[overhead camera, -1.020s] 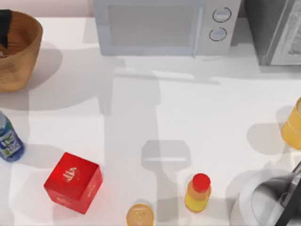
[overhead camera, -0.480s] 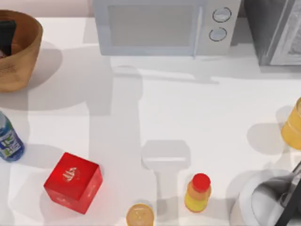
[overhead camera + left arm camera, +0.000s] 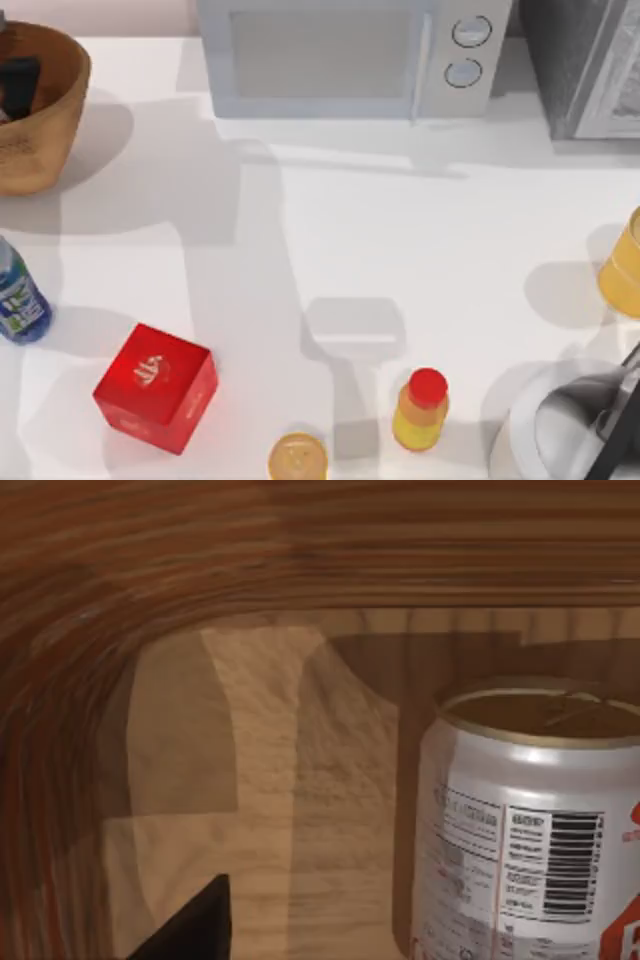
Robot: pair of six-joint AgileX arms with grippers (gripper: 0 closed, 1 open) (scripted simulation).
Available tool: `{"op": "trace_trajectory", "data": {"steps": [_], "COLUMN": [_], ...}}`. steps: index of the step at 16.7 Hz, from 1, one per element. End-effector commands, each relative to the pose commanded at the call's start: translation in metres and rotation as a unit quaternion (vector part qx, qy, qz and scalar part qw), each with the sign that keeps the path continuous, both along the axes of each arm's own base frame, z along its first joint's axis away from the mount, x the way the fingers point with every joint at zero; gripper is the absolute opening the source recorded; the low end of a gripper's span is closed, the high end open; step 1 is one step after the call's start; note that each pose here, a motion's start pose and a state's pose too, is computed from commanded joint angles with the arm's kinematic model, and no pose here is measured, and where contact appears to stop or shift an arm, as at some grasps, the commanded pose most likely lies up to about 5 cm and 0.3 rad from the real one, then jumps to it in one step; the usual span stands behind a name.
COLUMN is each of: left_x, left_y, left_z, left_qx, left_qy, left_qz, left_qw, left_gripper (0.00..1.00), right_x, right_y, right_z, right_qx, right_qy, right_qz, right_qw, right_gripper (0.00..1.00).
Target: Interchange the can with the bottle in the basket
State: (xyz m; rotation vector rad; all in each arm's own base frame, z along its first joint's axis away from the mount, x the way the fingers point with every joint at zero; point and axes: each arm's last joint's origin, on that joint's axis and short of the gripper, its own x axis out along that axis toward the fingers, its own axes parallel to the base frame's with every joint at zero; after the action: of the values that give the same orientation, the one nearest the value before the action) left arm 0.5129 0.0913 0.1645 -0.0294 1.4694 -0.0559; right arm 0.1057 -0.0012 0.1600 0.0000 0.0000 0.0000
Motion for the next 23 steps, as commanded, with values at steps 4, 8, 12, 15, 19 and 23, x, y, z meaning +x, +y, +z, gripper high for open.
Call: {"op": "trace_trajectory", "data": {"steps": [4, 8, 12, 15, 19, 23], "left_x": [0.0, -0.001, -0.001, -0.001, -0.001, -0.001], "left_y": [-0.001, -0.001, -0.001, -0.001, -0.001, -0.001], "left_z": [-0.026, -0.031, -0.031, -0.031, -0.031, -0.031], "left_qx": [0.0, 0.0, 0.0, 0.0, 0.0, 0.0], "left_qy": [0.001, -0.001, -0.001, -0.001, -0.001, -0.001], "left_qz": [0.0, 0.0, 0.0, 0.0, 0.0, 0.0], "left_qw": [1.0, 1.0, 1.0, 1.0, 1.0, 1.0], "left_gripper": [1.0, 1.0, 0.85, 0.62, 0.32, 0.02], "right_x": [0.0, 0.0, 0.0, 0.0, 0.0, 0.0], "right_y": [0.0, 0.0, 0.0, 0.0, 0.0, 0.0], "right_z": [0.0, 0.0, 0.0, 0.0, 0.0, 0.0], "right_qx": [0.0, 0.0, 0.0, 0.0, 0.0, 0.0], "right_qy": [0.0, 0.0, 0.0, 0.0, 0.0, 0.0], "right_qz": [0.0, 0.0, 0.0, 0.0, 0.0, 0.0], "right_qw": [1.0, 1.0, 1.0, 1.0, 1.0, 1.0], "right_gripper": [1.0, 1.0, 1.0, 1.0, 1.0, 1.0]}}
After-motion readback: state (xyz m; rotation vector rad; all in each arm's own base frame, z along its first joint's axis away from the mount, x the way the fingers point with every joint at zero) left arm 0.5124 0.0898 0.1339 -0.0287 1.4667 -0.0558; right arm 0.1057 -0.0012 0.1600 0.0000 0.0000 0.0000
